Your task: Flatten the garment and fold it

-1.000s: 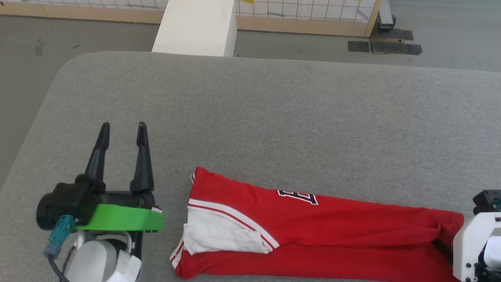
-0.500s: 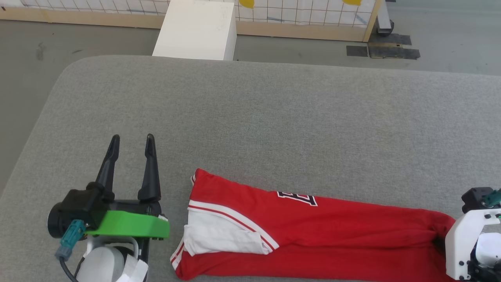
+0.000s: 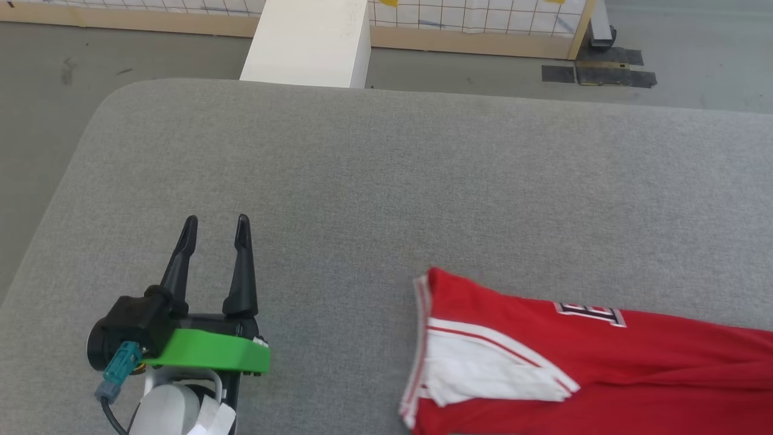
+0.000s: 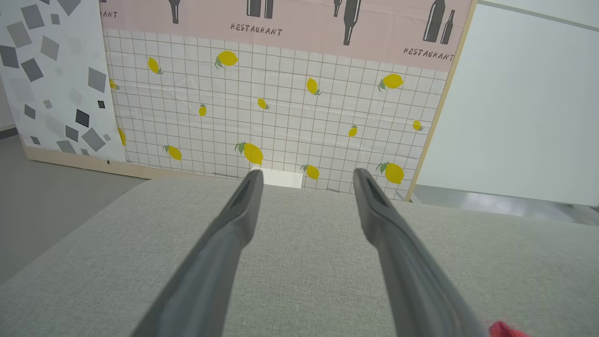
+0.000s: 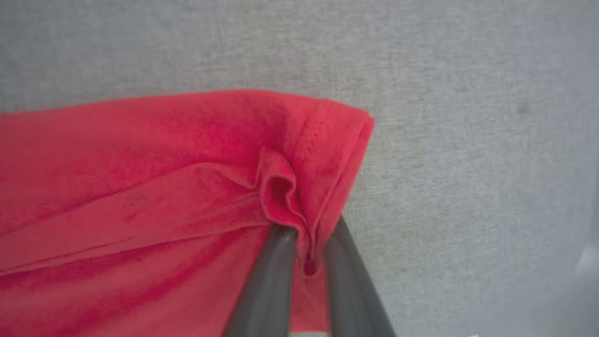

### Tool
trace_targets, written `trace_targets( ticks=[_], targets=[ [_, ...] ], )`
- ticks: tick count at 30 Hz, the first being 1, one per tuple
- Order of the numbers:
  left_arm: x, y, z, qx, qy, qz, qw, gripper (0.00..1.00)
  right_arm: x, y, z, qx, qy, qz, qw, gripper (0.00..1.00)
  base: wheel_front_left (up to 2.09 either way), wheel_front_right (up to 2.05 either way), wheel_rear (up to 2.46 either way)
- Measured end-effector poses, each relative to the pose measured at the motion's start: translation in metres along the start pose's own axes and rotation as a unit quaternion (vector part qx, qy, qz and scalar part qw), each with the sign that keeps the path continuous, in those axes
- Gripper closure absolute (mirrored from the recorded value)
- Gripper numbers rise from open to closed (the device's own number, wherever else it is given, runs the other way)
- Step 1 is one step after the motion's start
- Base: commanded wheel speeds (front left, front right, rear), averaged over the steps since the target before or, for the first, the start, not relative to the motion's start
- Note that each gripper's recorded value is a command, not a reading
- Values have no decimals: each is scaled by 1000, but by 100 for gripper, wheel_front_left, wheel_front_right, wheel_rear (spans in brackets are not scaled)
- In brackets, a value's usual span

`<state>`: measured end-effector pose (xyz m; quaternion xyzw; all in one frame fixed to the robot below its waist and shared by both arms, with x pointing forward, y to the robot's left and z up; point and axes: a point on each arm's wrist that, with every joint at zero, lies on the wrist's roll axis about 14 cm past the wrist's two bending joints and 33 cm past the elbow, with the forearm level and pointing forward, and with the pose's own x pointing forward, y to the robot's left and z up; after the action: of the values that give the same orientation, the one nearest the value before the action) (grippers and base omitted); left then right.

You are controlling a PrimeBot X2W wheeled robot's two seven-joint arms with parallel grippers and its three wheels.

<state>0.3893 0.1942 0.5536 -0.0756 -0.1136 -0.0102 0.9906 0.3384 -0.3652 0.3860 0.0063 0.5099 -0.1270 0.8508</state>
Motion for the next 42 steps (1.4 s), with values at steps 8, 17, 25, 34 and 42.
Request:
trace_targets(
  ticks=[8, 17, 25, 34, 42],
  targets=[
    [-1, 1, 0, 0, -1, 2, 1000, 0, -4, -13, 10, -22, -9, -35, 999, 100, 0, 0, 0],
    [-9, 2, 11, -6, -15, 7, 1000, 0, -51, 66, 25, -120, -29, 72, 990, 100, 0, 0, 0],
    [-11, 0, 17, -12, -24, 6, 1000, 0, -92, 157, 3, -183, -34, 206, 961, 100, 0, 0, 0],
    [-20, 13, 18, -9, -23, 25, 999, 0, -108, 255, -9, -224, -51, 321, 919, 100, 0, 0, 0],
    [-26, 26, 15, -4, -16, 45, 999, 0, -113, 320, -7, -240, -62, 384, 889, 100, 0, 0, 0]
  ],
)
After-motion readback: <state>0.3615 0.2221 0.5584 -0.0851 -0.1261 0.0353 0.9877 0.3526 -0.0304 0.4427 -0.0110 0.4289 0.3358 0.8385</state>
